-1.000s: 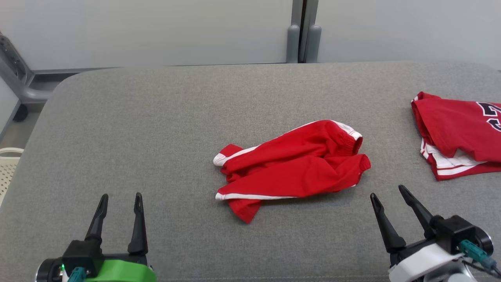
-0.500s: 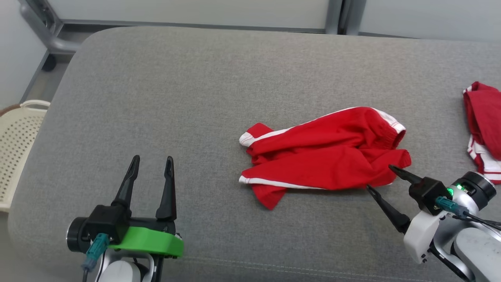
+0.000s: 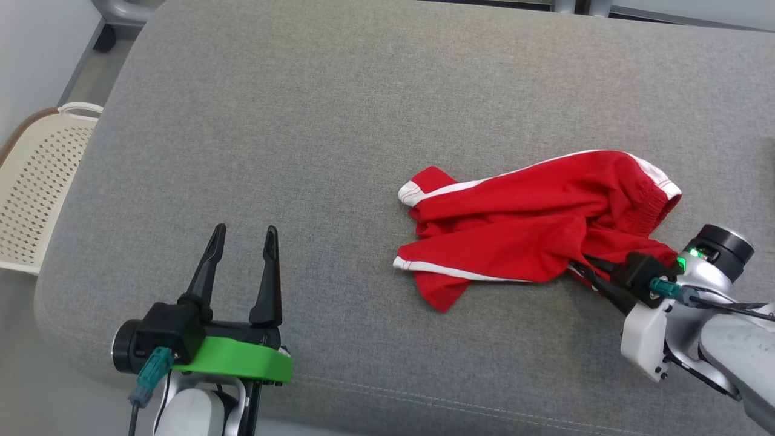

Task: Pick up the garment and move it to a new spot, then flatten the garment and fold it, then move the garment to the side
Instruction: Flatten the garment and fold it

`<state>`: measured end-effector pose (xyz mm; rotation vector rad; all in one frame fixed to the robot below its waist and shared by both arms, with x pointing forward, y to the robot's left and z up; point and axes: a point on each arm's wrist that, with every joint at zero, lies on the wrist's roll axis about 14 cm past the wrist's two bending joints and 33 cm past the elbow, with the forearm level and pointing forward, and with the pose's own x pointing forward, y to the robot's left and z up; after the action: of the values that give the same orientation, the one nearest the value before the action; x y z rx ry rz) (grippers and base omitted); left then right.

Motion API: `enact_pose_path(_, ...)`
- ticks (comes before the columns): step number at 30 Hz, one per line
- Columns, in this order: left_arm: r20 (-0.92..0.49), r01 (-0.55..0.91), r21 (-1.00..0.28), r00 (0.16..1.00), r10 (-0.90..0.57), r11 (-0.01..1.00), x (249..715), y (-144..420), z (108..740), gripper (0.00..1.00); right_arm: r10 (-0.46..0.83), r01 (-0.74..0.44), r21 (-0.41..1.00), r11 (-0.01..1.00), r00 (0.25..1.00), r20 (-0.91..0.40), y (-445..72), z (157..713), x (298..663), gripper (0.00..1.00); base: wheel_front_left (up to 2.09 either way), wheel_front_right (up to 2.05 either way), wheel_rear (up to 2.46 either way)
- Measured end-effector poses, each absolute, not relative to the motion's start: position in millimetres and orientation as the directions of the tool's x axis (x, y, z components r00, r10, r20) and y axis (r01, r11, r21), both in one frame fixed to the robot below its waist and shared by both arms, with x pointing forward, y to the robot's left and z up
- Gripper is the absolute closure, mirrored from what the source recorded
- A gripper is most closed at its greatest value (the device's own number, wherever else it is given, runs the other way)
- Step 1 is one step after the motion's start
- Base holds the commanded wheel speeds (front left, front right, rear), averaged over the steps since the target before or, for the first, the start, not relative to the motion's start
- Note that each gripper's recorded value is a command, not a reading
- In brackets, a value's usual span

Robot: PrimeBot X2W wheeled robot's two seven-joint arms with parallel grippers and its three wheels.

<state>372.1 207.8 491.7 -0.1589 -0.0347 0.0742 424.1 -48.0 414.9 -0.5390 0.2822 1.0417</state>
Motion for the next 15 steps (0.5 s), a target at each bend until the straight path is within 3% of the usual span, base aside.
enact_pose_path(5, 0.031, -0.072, -0.158, 0.997, 0.078, 0.985, 375, 207, 492, 0.0, 0.781, -0.873, -0.203, 0.443, 0.487, -0.392, -37, 434, 432, 1.0, 0.0, 0.0, 0.0)
enact_pose_path(7, 0.033, -0.068, -0.159, 0.997, 0.074, 0.985, 376, 206, 493, 0.0, 0.796, -0.857, -0.094, 0.507, 0.508, -0.329, -32, 447, 437, 1.0, 0.0, 0.0, 0.0)
enact_pose_path(14, 0.037, -0.044, -0.161, 0.998, 0.051, 0.986, 385, 199, 493, 0.0, 0.806, -0.777, 0.221, 0.59, 0.55, -0.219, -29, 476, 455, 1.0, 0.0, 0.0, 0.0)
enact_pose_path(15, 0.036, -0.037, -0.163, 0.998, 0.043, 0.986, 388, 197, 493, 0.0, 0.796, -0.726, 0.327, 0.605, 0.564, -0.22, -31, 477, 462, 1.0, 0.0, 0.0, 0.0)
